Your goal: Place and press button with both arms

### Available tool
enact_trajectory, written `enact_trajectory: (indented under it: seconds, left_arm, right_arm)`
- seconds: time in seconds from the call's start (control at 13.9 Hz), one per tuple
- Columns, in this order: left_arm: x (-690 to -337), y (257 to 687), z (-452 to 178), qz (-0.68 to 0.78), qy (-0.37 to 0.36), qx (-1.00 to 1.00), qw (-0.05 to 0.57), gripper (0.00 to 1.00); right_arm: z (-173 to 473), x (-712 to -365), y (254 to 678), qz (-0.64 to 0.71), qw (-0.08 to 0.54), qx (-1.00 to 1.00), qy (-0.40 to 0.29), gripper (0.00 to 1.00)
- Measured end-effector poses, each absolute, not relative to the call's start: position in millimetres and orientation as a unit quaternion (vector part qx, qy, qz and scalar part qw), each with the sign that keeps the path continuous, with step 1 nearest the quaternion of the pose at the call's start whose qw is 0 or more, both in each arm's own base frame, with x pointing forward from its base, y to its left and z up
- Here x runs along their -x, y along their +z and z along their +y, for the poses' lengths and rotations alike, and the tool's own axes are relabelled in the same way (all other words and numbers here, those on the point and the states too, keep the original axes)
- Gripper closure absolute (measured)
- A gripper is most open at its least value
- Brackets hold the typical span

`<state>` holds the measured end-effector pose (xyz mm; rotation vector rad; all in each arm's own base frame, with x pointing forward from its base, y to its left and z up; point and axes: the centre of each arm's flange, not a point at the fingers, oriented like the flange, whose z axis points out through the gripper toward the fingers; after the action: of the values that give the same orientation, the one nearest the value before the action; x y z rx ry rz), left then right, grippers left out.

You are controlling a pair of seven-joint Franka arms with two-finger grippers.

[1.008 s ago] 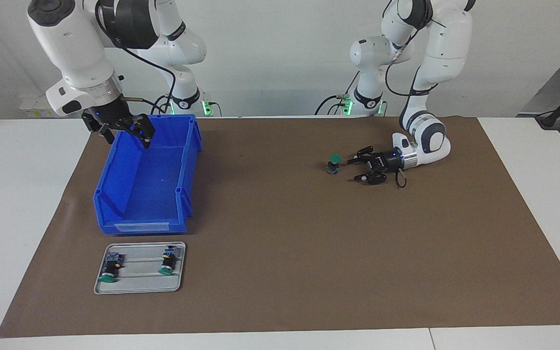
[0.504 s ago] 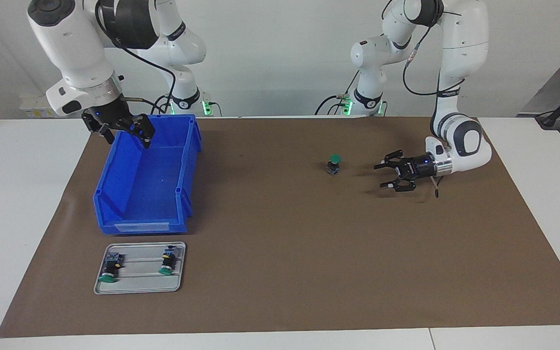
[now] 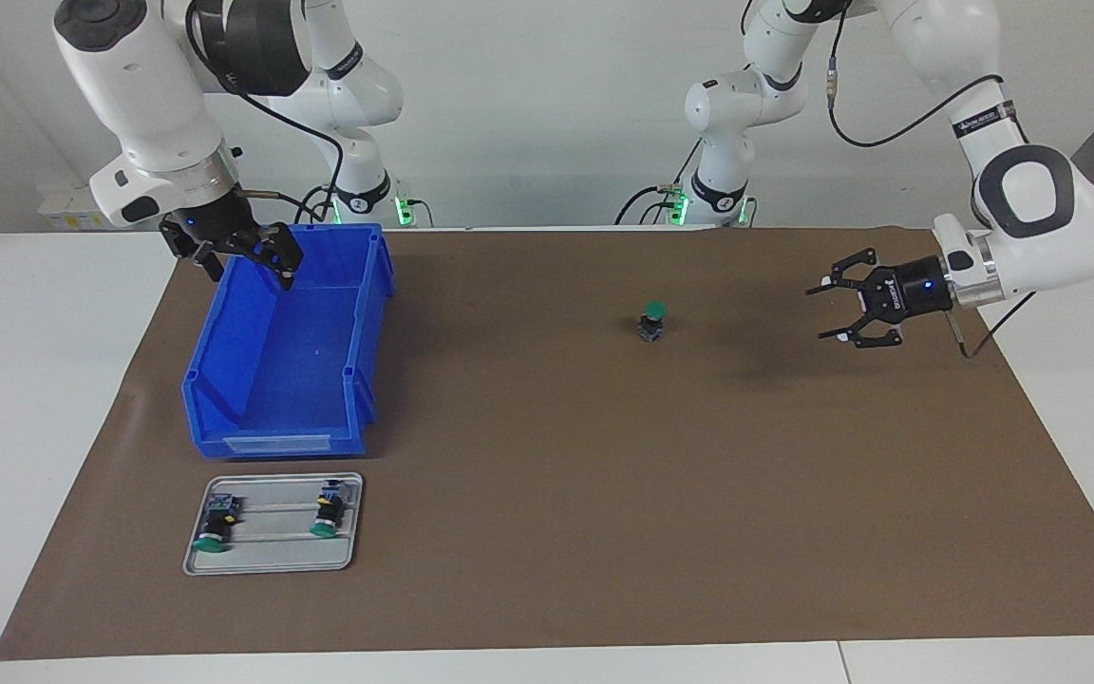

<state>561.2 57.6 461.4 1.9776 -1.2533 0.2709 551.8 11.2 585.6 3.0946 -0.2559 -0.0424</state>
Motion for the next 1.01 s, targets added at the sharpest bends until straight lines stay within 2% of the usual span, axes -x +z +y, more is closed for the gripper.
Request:
enact_trajectory:
  seconds: [0.29,0.5,0.65,0.79,0.86,1.01]
  left_arm:
    - [-537.6,521.3,26.6,-0.439,0.023,-0.842,0.312,0.31]
    - [-519.2,557.8,-29.4,-0.370,-0.032,-0.893,0.254,0.31]
    - [-509.7,567.6,-66.1,-0.303,-0.068,-0.924,0.223,0.33]
    - [-502.3,564.1,-100.5,-0.231,-0.110,-0.954,0.158,0.34]
    - [-497.0,561.9,-122.7,-0.197,-0.124,-0.965,0.120,0.41]
    - [-484.0,559.8,-165.6,-0.133,-0.138,-0.979,0.070,0.69]
  right_arm:
    - [11.2,-551.8,585.6,-0.082,0.018,-0.996,-0.014,0.00]
    - [11.2,-551.8,585.6,-0.082,0.018,-0.996,-0.014,0.00]
    - [11.2,-551.8,585.6,-0.082,0.018,-0.996,-0.014,0.00]
    - [11.2,-551.8,585.6,-0.082,0.018,-0.996,-0.014,0.00]
    - [11.2,-551.8,585.6,-0.082,0.018,-0.996,-0.014,0.00]
    - [11.2,-551.8,585.6,-0.082,0.018,-0.996,-0.014,0.00]
